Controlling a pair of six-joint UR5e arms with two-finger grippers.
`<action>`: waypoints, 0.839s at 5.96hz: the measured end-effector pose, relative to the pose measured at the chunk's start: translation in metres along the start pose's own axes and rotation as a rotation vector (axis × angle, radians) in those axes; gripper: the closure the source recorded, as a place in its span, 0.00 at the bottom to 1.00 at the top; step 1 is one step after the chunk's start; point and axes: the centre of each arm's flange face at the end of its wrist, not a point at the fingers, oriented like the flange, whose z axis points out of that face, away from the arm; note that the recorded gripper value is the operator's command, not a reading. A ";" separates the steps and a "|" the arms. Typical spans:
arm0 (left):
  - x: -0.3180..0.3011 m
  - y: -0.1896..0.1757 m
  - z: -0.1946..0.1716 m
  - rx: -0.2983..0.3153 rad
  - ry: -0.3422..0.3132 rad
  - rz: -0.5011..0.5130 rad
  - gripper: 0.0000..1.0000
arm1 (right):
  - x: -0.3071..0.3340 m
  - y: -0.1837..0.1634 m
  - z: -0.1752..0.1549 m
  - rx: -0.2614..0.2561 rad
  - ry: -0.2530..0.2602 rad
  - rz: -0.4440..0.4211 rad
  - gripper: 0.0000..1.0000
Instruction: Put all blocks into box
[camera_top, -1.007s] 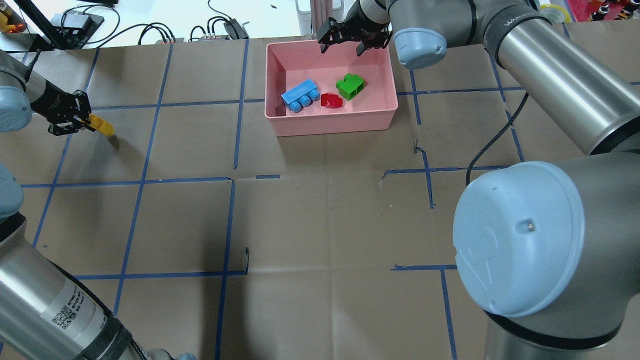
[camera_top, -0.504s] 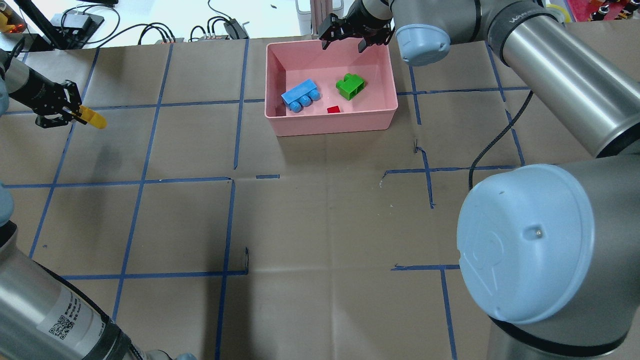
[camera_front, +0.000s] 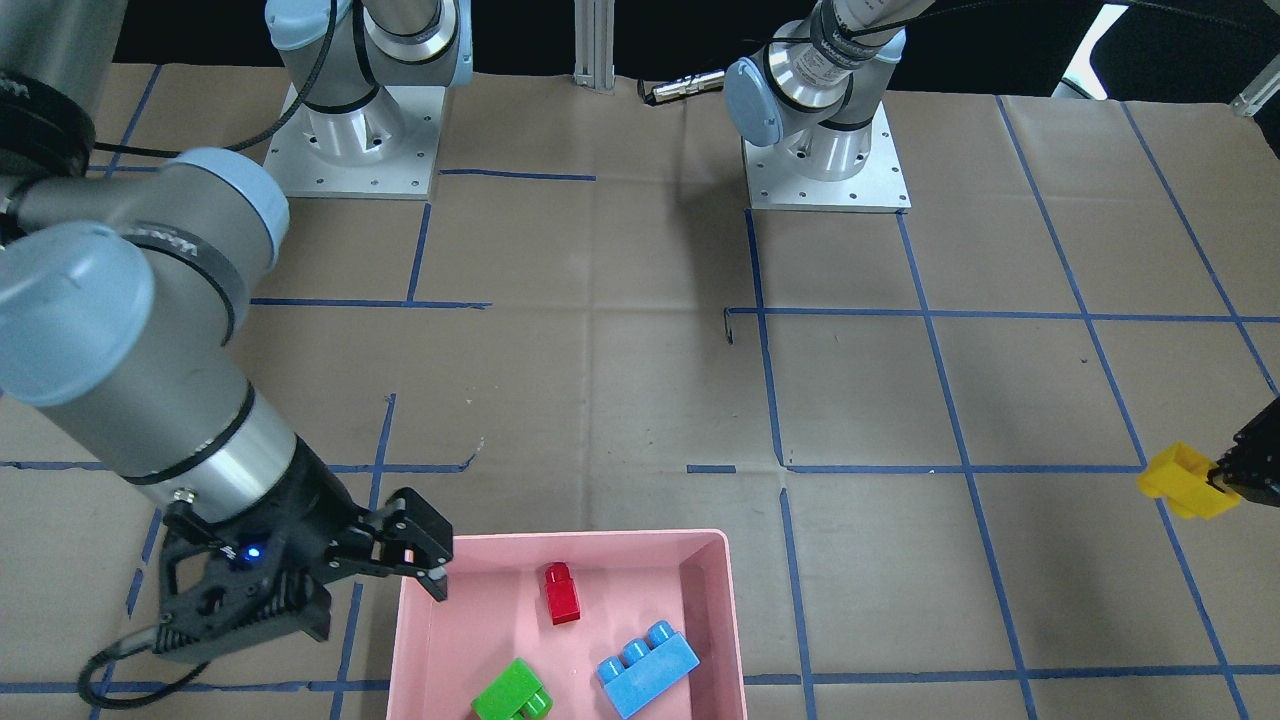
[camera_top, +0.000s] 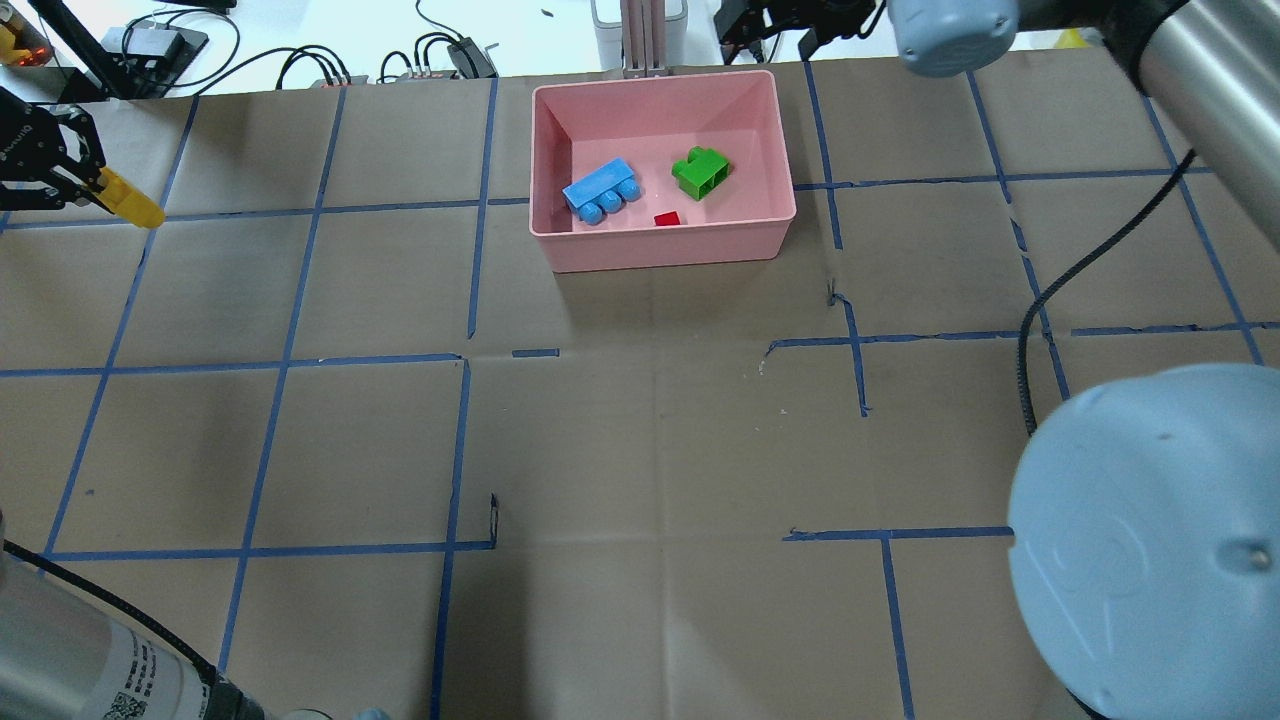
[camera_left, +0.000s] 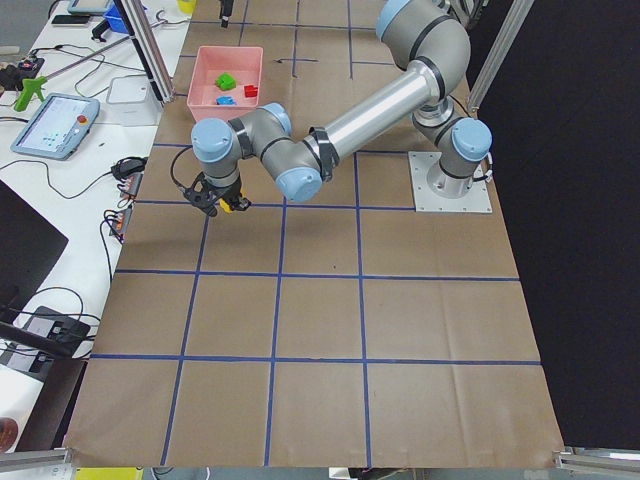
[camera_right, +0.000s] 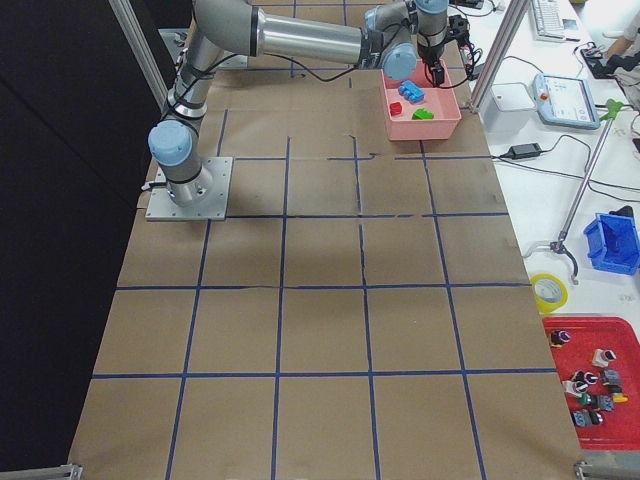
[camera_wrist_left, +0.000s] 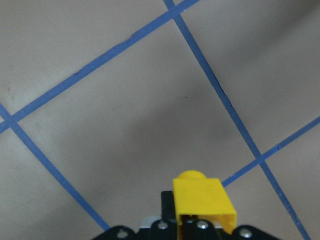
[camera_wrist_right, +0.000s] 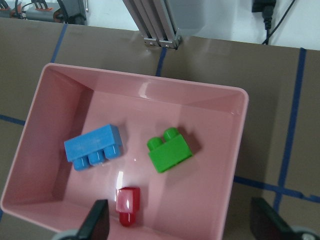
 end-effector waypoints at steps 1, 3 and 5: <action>-0.002 0.036 -0.033 -0.053 -0.016 0.093 1.00 | 0.017 0.016 -0.033 -0.069 0.026 -0.038 0.00; 0.001 0.074 -0.061 -0.099 -0.046 0.314 1.00 | 0.010 0.064 -0.095 -0.213 0.115 -0.058 0.00; 0.108 0.080 -0.026 -0.006 -0.066 0.532 1.00 | -0.013 0.145 -0.117 -0.316 0.145 0.014 0.00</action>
